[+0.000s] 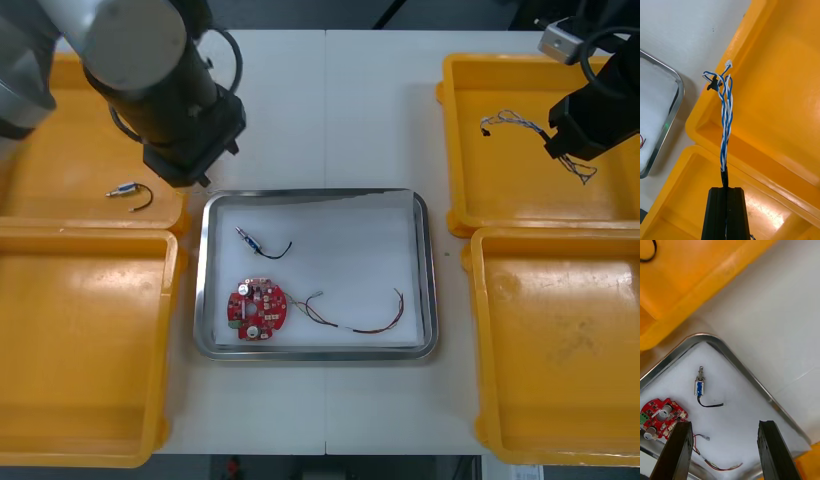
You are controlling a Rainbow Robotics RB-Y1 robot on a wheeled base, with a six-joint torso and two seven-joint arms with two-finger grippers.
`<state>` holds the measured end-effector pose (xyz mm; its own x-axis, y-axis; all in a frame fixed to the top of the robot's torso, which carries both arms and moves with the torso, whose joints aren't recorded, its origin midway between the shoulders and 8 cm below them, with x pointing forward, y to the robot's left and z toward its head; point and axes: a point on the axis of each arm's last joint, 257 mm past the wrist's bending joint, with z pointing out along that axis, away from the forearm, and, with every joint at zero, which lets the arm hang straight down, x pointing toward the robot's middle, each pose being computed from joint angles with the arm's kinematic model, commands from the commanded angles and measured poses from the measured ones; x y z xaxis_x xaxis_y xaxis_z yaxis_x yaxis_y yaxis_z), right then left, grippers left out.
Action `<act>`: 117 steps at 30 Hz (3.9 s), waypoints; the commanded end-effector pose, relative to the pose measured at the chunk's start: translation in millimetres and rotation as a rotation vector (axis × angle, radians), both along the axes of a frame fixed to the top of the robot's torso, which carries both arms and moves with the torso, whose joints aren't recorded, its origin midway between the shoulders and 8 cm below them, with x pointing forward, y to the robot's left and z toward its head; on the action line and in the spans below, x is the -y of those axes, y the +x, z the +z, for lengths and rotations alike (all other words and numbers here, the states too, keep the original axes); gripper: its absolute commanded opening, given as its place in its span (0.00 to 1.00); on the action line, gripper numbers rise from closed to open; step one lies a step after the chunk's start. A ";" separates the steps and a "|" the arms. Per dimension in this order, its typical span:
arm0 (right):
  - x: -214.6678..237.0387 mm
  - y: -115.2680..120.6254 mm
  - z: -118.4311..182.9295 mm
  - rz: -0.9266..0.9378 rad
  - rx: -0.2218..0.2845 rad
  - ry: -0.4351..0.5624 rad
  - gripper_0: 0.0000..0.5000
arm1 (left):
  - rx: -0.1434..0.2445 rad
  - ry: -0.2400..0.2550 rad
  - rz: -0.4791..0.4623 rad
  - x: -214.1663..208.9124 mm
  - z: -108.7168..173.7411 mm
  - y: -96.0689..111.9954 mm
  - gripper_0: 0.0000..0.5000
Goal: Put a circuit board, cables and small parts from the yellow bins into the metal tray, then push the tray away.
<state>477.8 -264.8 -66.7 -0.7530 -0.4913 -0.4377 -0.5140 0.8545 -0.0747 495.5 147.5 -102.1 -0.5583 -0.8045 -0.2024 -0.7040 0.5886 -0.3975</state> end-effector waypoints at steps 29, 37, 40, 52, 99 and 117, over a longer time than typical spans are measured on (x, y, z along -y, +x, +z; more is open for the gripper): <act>-220.3 -30.0 -92.2 0.757 0.217 -0.212 0.00 | -0.021 -0.292 0.697 -212.3 33.1 89.2 1.00; -235.7 -17.6 -115.9 0.913 0.246 -0.259 0.00 | -0.039 -0.265 0.713 -206.4 -5.7 98.5 1.00; -240.3 -9.8 -128.2 0.932 0.255 -0.262 0.00 | -0.037 -0.266 0.714 -203.3 -20.8 101.9 1.00; -237.6 16.0 -165.3 0.908 0.271 -0.302 0.00 | -0.047 -0.271 0.697 -183.1 -65.3 105.5 1.00; -133.2 -12.3 -31.7 0.239 0.033 -0.090 1.00 | -0.047 -0.159 0.653 -175.0 -136.6 89.0 0.00; -8.9 -0.6 3.2 -0.281 0.030 0.028 1.00 | 0.013 -0.116 0.601 -181.5 -115.5 94.9 0.00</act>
